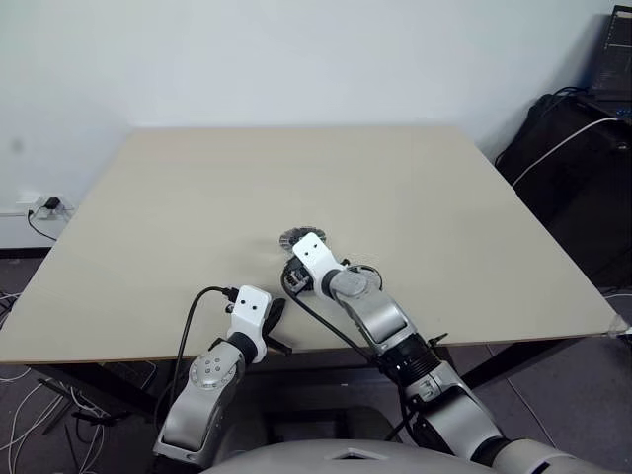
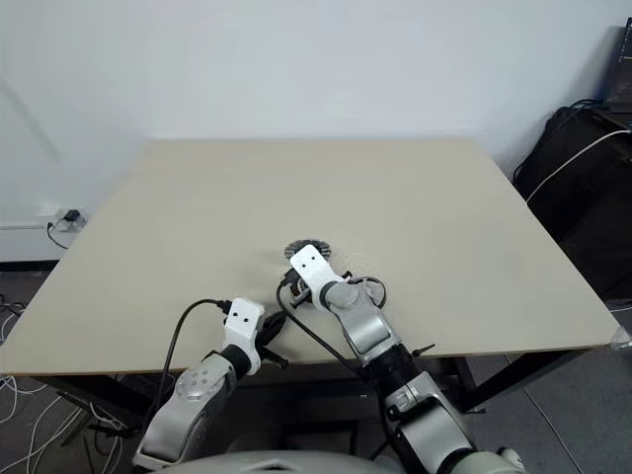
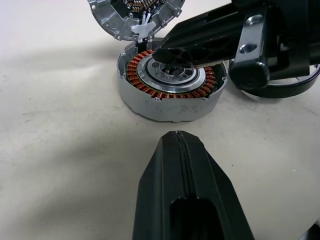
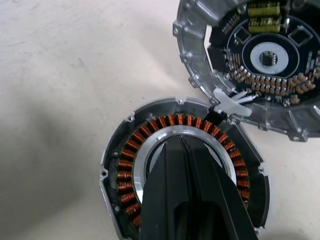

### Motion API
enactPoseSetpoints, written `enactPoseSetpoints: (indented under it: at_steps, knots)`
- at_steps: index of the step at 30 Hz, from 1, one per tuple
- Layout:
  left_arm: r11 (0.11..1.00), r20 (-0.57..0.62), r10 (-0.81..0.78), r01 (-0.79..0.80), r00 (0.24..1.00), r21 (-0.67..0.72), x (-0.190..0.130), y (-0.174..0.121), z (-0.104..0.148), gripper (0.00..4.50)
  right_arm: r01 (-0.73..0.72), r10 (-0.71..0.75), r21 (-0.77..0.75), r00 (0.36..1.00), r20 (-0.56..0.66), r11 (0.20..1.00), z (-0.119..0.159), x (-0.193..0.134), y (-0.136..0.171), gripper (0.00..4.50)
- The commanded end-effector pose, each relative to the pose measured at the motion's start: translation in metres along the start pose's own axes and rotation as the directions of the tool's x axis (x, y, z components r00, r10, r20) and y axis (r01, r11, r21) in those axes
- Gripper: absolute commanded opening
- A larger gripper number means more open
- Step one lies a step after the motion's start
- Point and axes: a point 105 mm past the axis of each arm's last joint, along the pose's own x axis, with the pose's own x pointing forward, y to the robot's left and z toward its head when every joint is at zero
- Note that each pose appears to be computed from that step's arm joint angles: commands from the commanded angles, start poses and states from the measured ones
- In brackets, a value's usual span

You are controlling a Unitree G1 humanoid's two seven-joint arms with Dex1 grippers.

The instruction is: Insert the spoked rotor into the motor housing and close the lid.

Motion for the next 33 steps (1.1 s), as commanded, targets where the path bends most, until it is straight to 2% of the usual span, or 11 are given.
enactPoseSetpoints:
  at_steps: [1, 16, 26, 33]
  knots:
    - [1.000, 0.042, 0.001, -0.002, 0.999, 0.008, 0.000, 0.000, 0.011, 0.00, 0.028, -0.028, -0.012, 0.999, 0.043, 1.000, 0.012, -0.003, -0.008, 0.02]
    - [1.000, 0.035, -0.018, 0.017, 0.999, 0.018, 0.003, -0.001, 0.011, 0.00, 0.066, -0.066, 0.022, 0.998, 0.007, 0.998, -0.007, -0.019, -0.023, 0.02]
    - [0.999, 0.032, -0.028, 0.027, 0.999, 0.021, 0.005, -0.002, 0.011, 0.00, 0.066, -0.067, 0.018, 0.996, 0.056, 0.998, 0.006, -0.019, -0.020, 0.02]
    - [1.000, 0.030, -0.021, 0.021, 0.999, 0.019, 0.003, -0.001, 0.011, 0.00, 0.033, -0.032, -0.009, 0.992, 0.124, 0.999, 0.028, -0.012, -0.010, 0.02]
